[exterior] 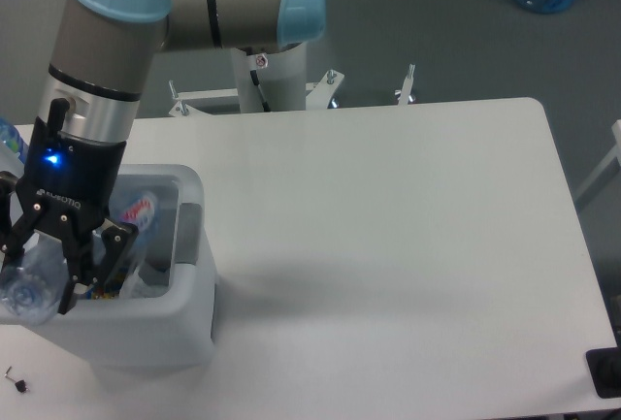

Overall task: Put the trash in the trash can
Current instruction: 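Lower the bottle into the bin and open the gripper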

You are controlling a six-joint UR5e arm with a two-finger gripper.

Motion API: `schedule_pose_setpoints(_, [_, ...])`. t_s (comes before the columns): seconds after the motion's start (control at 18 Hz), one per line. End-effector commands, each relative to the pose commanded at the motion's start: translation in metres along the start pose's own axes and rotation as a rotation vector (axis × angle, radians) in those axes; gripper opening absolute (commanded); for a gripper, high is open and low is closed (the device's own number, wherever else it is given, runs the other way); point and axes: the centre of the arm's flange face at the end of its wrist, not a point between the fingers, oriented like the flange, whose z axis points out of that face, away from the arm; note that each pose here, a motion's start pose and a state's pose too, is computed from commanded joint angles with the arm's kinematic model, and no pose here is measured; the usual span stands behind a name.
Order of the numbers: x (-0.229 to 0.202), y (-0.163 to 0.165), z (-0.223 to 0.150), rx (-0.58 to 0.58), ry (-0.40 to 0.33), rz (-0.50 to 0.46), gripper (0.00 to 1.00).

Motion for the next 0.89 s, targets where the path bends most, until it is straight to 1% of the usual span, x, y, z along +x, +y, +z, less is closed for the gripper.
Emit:
schedule_pose_setpoints(0.22, [-0.004,0.004,0.003,-0.009,-0.001,-0.008,0.70])
schedule_pose_setpoints(0.33, [-0.011,0.007,0.002,-0.011,-0.008,-0.016,0.74])
schedule_pose_setpoints(0.44, [-0.027,0.007,-0.005,-0.004,-0.025,-0.021,0.95])
schedule_pose_setpoints(0.5, [-0.042,0.008,-0.012,0.002,-0.043,-0.035,1.00])
schedule_pose_setpoints(0.61, [-0.057,0.012,-0.017,0.001,-0.064,-0.053,1.00])
schedule_pose_setpoints(0.89, [-0.137,0.018,-0.063,0.042,-0.167,-0.124,1.00])
